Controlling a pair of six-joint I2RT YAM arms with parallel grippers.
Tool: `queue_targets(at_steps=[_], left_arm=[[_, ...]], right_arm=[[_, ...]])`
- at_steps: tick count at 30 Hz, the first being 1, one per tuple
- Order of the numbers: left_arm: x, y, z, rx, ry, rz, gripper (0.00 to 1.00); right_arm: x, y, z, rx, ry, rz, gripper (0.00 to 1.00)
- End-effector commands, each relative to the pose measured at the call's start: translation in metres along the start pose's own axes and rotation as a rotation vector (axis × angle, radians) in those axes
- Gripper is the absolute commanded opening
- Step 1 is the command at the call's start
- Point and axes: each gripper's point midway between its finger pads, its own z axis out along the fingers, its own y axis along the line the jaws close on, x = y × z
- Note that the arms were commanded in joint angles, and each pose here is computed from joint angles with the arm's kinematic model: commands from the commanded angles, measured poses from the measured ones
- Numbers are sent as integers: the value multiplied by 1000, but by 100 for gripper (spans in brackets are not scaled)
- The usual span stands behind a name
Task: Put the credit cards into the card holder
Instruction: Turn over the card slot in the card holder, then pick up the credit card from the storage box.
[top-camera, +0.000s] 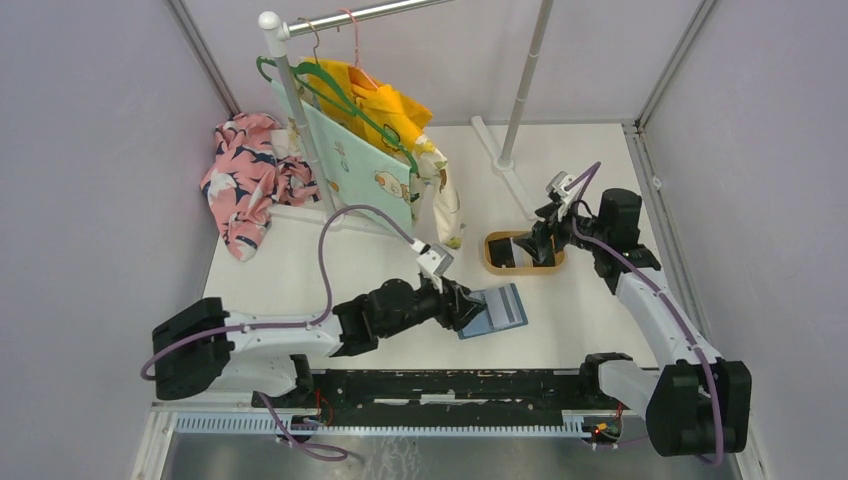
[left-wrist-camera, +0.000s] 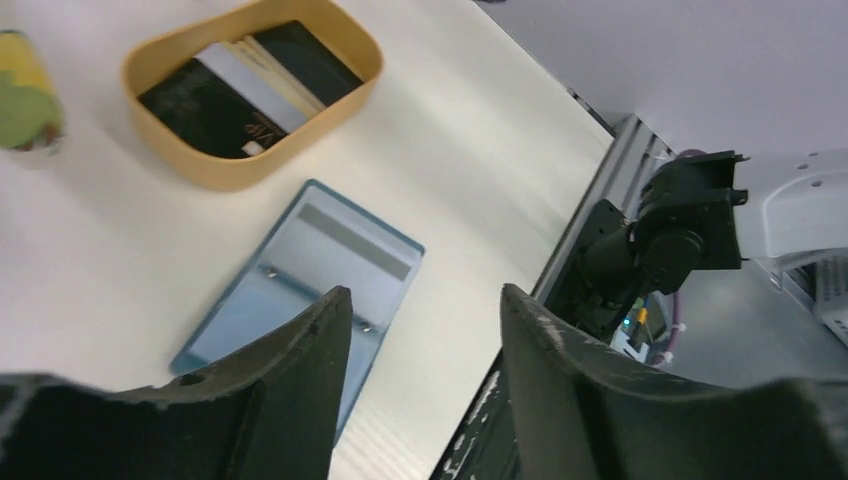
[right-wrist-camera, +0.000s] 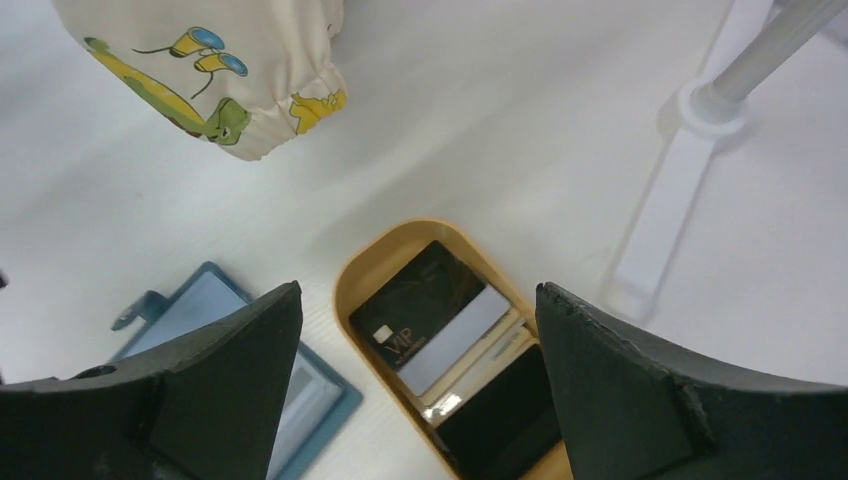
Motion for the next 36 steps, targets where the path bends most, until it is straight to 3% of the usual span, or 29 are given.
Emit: queue_targets(at_steps=[1, 4, 9, 17, 23, 28, 36], left_arm=[[-16, 32, -26, -130, -101, 98, 70], [-8, 53, -34, -219, -100, 78, 97], [11, 56, -22, -224, -33, 33, 100], [26, 79, 1, -238, 41, -84, 92], [28, 93, 22, -211, 81, -186, 81], [34, 112, 37, -278, 120, -192, 68], [39, 145, 59, -418, 161, -141, 62]], right_arm=[[8, 1, 13, 8, -56, 217, 90], [27, -8, 24, 38, -9, 311, 86], [50, -21, 43, 47, 76, 470, 76], [87, -33, 54, 143, 180, 610, 70], [100, -30, 65, 169, 258, 608, 70], [110, -30, 66, 198, 281, 649, 70], [113, -10, 72, 116, 270, 761, 66]])
